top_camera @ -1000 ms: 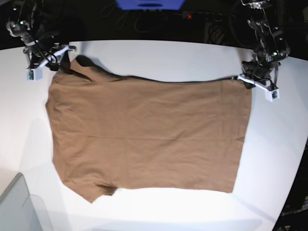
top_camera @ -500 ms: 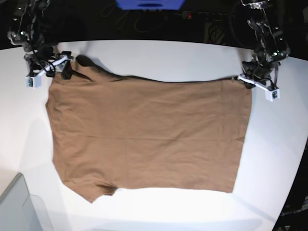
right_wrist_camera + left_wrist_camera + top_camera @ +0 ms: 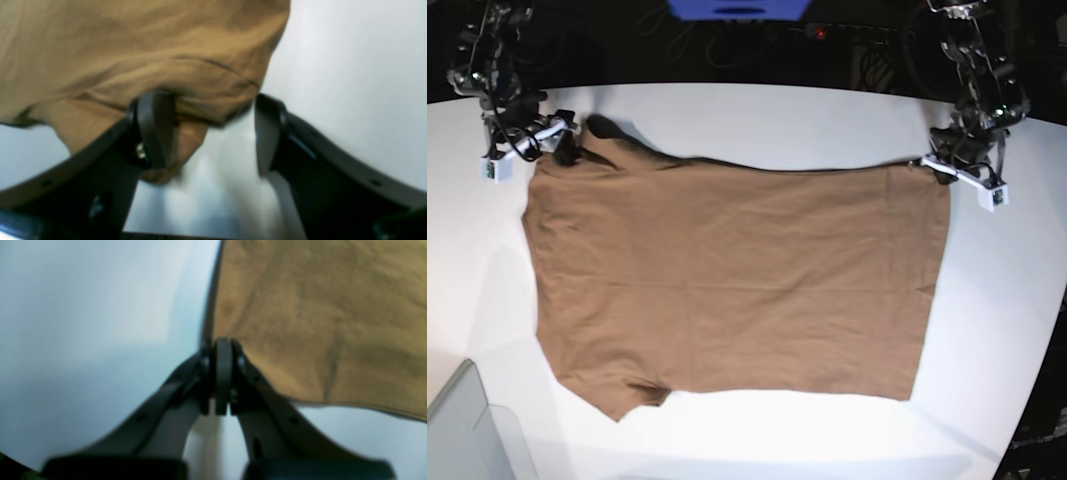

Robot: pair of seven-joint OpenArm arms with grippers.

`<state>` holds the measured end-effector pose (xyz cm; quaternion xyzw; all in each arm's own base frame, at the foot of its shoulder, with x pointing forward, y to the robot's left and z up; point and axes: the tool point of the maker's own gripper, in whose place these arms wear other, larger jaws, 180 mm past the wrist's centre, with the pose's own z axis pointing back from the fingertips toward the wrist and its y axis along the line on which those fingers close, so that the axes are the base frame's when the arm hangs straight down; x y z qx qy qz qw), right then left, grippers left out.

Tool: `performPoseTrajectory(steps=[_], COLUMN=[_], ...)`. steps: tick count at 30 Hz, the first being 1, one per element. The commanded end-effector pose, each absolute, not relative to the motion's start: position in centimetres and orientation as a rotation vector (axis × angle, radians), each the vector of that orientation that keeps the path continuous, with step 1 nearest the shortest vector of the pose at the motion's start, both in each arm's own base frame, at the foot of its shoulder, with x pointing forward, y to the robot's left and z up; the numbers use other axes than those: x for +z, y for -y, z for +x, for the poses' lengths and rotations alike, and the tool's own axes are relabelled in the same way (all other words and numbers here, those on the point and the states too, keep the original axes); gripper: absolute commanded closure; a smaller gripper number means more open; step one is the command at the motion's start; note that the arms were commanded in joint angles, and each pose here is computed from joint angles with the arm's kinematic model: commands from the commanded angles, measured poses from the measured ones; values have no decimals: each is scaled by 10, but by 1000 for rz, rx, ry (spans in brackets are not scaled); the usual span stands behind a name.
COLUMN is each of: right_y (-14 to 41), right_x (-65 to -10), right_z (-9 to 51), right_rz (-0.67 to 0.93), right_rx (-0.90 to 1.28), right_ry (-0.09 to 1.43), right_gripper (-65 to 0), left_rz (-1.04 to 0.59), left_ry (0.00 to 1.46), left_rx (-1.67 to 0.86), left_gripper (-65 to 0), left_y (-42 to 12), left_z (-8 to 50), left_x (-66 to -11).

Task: Layout the t-shirt on the table in an organized manner, then fold the t-shirt properly
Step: 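Grasp the shirt's shoulder corners with both grippers, then lift the shoulder edge with both grippers and fold it toward the hem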

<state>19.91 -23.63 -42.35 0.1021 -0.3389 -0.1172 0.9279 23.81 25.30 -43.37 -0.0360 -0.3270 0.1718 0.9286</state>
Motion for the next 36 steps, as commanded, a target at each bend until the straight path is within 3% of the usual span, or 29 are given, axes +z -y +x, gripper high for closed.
performPoseTrajectory(steps=[1, 8, 23, 36], right_y=[236, 236, 215, 215], right_x=[-424, -425, -370, -376], right_z=[197, 190, 175, 148], right_rz=[212, 209, 186, 175], right_rx=[-231, -229, -116, -107], right_ry=[679, 661, 760, 699], right_gripper=[-312, 0, 0, 0], left_rz=[-69, -71, -30, 42], left_ry=[622, 631, 714, 764], left_rx=[345, 344, 275, 270], left_gripper=[0, 0, 0, 0], left_y=[-252, -252, -251, -269], left_z=[231, 231, 225, 208], left_x=[-439, -436, -397, -368])
